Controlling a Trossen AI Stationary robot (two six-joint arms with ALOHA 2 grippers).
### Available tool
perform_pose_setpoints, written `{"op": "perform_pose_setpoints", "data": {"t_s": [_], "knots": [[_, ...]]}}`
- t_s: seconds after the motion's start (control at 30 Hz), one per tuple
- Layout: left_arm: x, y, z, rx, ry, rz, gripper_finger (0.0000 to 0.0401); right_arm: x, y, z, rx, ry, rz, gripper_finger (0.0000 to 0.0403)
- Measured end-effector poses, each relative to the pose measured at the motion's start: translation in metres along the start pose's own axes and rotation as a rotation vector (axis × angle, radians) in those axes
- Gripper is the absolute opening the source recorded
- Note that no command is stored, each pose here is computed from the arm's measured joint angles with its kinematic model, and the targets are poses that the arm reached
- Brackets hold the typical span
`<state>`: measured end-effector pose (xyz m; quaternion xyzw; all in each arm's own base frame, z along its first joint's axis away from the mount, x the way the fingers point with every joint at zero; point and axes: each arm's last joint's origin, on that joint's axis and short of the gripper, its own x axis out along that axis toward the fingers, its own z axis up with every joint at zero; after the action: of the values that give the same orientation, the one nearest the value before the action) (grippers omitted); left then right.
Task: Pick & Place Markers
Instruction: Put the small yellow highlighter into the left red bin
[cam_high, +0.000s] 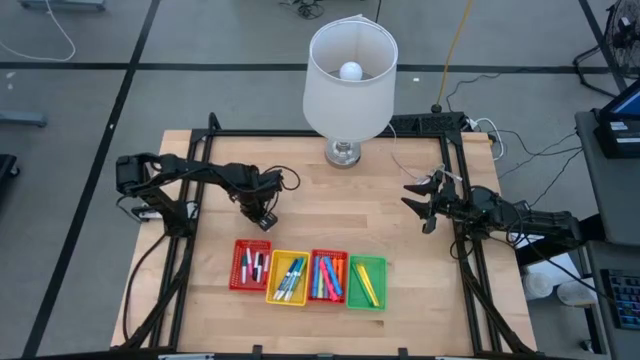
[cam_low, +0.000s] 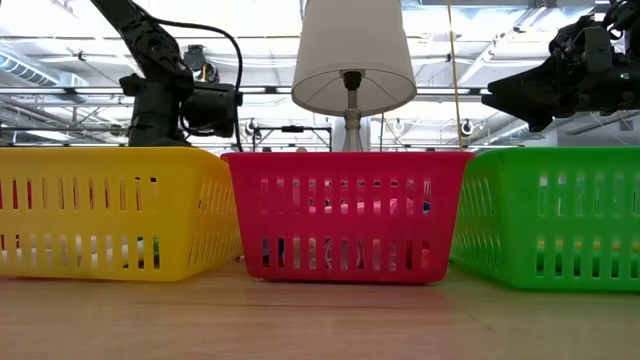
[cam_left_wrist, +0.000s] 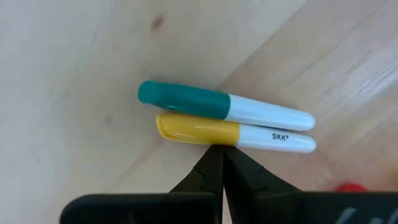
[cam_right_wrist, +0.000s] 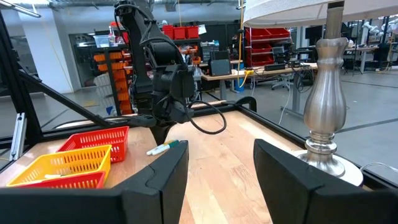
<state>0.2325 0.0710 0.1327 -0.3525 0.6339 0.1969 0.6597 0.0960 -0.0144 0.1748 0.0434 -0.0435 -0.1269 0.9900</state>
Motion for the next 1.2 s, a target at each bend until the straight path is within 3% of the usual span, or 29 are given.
{"op": "perform_pose_setpoints", "data": {"t_s": [0.8, 1.1, 1.2], "knots": [[-0.015, -0.008, 0.028, 0.044, -0.274, -0.123, 0.0009, 0.000, 0.000, 0.000, 0.000, 0.000, 0.000, 0.0169], [-0.016, -0.010, 0.028, -0.122, -0.242, -0.191, 0.0016, 0.000, 0.000, 0.000, 0.000, 0.000, 0.000, 0.0169], [-0.016, -0.013, 0.029, -0.074, -0.299, -0.144, 0.0019, 0.000, 0.000, 0.000, 0.000, 0.000, 0.000, 0.0169]]}}
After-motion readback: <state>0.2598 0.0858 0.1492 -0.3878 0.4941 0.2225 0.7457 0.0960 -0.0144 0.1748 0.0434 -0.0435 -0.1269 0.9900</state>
